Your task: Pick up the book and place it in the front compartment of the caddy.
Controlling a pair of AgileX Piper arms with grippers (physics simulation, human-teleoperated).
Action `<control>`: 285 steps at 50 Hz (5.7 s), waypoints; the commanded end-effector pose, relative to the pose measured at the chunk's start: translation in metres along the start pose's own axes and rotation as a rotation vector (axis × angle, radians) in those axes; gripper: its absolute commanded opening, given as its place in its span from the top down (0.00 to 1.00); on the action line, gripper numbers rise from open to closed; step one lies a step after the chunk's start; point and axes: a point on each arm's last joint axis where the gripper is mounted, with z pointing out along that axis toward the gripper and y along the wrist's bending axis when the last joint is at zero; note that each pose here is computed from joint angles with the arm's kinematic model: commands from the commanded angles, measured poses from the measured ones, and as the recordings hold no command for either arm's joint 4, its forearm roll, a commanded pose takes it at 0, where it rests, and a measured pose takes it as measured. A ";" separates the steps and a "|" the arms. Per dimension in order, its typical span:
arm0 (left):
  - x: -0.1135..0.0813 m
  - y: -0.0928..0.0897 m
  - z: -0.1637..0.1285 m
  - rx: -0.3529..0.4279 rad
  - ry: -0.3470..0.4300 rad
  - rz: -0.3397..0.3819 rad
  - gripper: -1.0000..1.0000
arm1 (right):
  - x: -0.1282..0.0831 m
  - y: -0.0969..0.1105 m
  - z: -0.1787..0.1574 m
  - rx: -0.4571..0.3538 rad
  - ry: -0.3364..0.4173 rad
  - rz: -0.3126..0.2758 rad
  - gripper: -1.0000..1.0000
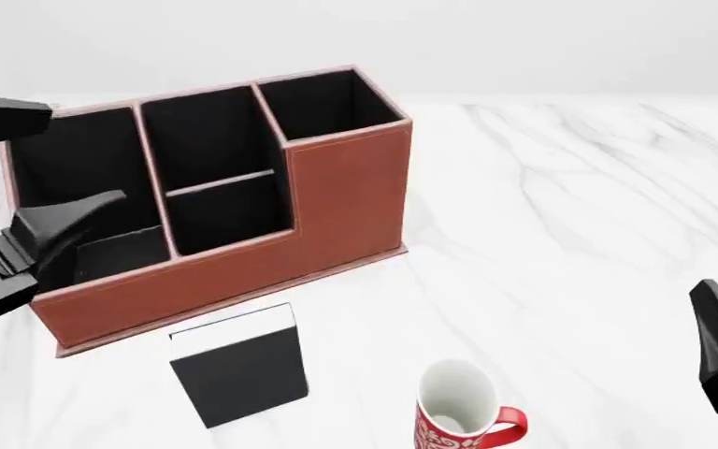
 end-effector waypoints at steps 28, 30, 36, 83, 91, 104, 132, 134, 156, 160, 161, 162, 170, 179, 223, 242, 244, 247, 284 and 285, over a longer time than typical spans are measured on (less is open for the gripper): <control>-0.059 -0.010 0.049 0.469 0.271 0.292 0.00 | 0.000 0.000 0.000 0.000 -0.001 -0.002 0.00; -0.056 -0.013 0.053 0.486 0.288 0.304 0.00 | 0.000 0.000 0.000 0.000 -0.001 -0.002 0.00; -0.048 -0.022 0.063 0.527 0.335 0.308 0.00 | 0.000 0.000 0.000 0.000 -0.001 -0.002 0.00; -0.003 -0.068 0.106 0.611 0.452 0.270 0.00 | 0.000 0.000 0.000 0.000 -0.001 -0.002 0.00; 0.003 -0.070 0.110 0.611 0.463 0.269 0.00 | 0.000 0.000 0.000 0.000 -0.001 -0.002 0.00; 0.006 -0.070 0.115 0.605 0.470 0.262 0.00 | 0.000 0.000 0.000 0.000 -0.001 -0.002 0.00; 0.018 -0.088 0.124 0.619 0.476 0.240 0.00 | 0.000 0.000 0.000 0.000 -0.001 -0.002 0.00; 0.018 -0.089 0.125 0.619 0.475 0.238 0.00 | 0.000 0.000 0.000 0.000 -0.001 -0.002 0.00; 0.030 -0.109 0.132 0.638 0.482 0.215 0.00 | 0.000 0.000 0.000 0.000 -0.001 -0.002 0.00; 0.034 -0.109 0.134 0.633 0.489 0.209 0.00 | 0.000 0.000 0.000 0.000 -0.001 -0.002 0.00; 0.034 -0.109 0.134 0.632 0.490 0.208 0.00 | 0.000 0.000 0.000 0.000 -0.001 -0.002 0.00; 0.036 -0.109 0.135 0.629 0.492 0.205 0.00 | 0.000 0.000 0.000 0.000 -0.001 -0.002 0.00; 0.044 -0.116 0.139 0.628 0.498 0.194 0.00 | 0.000 0.000 0.000 0.000 -0.001 -0.002 0.00; 0.047 -0.115 0.146 0.617 0.503 0.183 1.00 | 0.000 0.000 0.000 0.000 -0.001 -0.002 0.00; -0.010 -0.038 0.150 0.525 0.418 0.333 1.00 | 0.000 0.000 0.000 0.000 -0.001 -0.002 0.00; -0.040 0.011 0.151 0.437 0.397 0.357 1.00 | 0.000 0.000 0.000 0.000 0.000 -0.002 0.00; -0.043 0.017 0.153 0.425 0.394 0.359 1.00 | 0.000 0.000 0.000 0.000 -0.001 -0.002 0.00; -0.059 0.026 0.154 0.395 0.364 0.345 1.00 | 0.000 0.000 0.000 0.000 -0.001 -0.002 0.00; -0.031 0.076 0.200 0.300 0.424 0.413 1.00 | 0.000 0.000 0.000 0.000 -0.001 -0.002 0.00; -0.032 0.078 0.201 0.298 0.425 0.409 1.00 | 0.000 0.000 0.000 0.000 -0.001 -0.002 0.00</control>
